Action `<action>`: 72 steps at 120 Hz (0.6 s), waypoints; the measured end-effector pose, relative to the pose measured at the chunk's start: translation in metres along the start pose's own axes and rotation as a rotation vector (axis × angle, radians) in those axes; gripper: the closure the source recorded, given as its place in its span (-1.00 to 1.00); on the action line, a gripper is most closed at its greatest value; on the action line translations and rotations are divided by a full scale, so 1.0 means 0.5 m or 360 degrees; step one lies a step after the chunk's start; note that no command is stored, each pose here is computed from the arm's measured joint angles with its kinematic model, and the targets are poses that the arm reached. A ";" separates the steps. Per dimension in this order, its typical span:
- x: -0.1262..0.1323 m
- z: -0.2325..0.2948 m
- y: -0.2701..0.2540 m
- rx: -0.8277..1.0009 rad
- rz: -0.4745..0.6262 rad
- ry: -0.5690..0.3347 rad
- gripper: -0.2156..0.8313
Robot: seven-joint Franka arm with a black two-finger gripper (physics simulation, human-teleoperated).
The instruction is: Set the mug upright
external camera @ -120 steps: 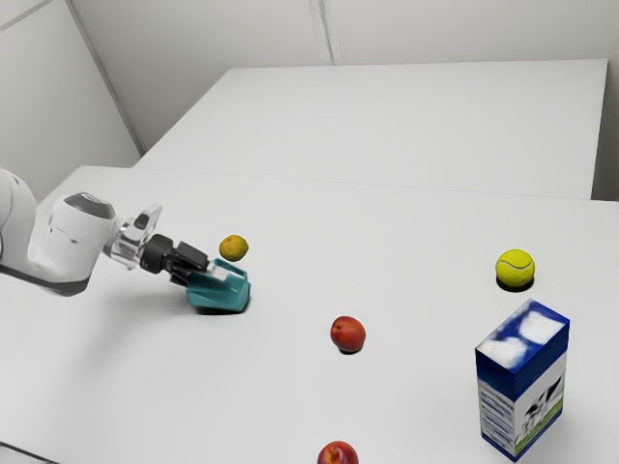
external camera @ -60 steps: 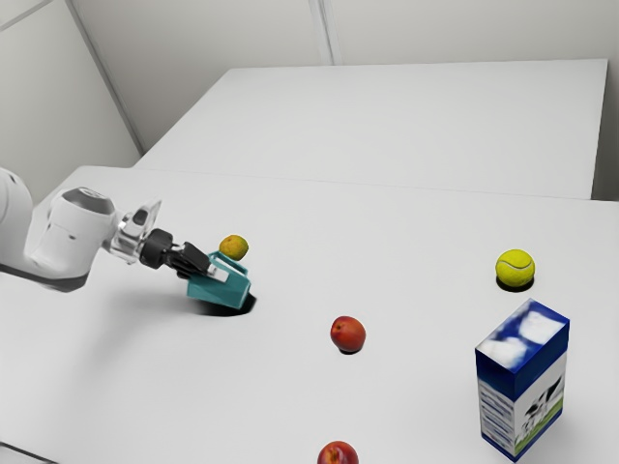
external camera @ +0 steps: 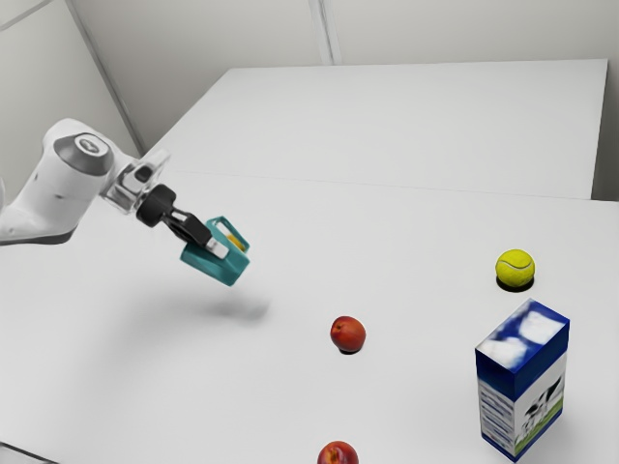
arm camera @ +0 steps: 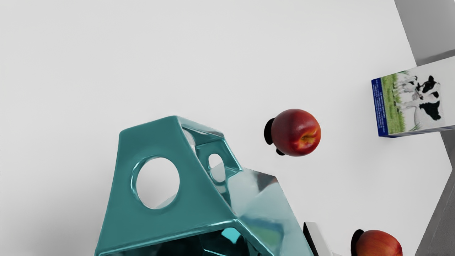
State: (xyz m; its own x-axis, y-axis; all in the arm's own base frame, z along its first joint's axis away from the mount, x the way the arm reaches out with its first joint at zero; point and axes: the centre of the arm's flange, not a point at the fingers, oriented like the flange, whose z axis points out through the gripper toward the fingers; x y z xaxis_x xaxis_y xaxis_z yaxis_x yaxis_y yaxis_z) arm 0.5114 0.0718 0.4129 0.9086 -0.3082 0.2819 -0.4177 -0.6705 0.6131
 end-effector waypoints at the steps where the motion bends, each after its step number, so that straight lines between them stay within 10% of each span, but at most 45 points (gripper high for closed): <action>1: 0.001 -0.001 0.004 0.0010 0.0004 -0.0010 0.90; 72: 0.018 0.001 0.111 0.0901 -0.0040 -0.0503 0.90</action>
State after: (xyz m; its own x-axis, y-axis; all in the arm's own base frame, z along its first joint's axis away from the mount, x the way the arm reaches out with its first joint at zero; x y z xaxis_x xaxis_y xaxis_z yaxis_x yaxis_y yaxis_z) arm 0.4962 0.0316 0.4492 0.9105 -0.4135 -0.0113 -0.4099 -0.9056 0.1087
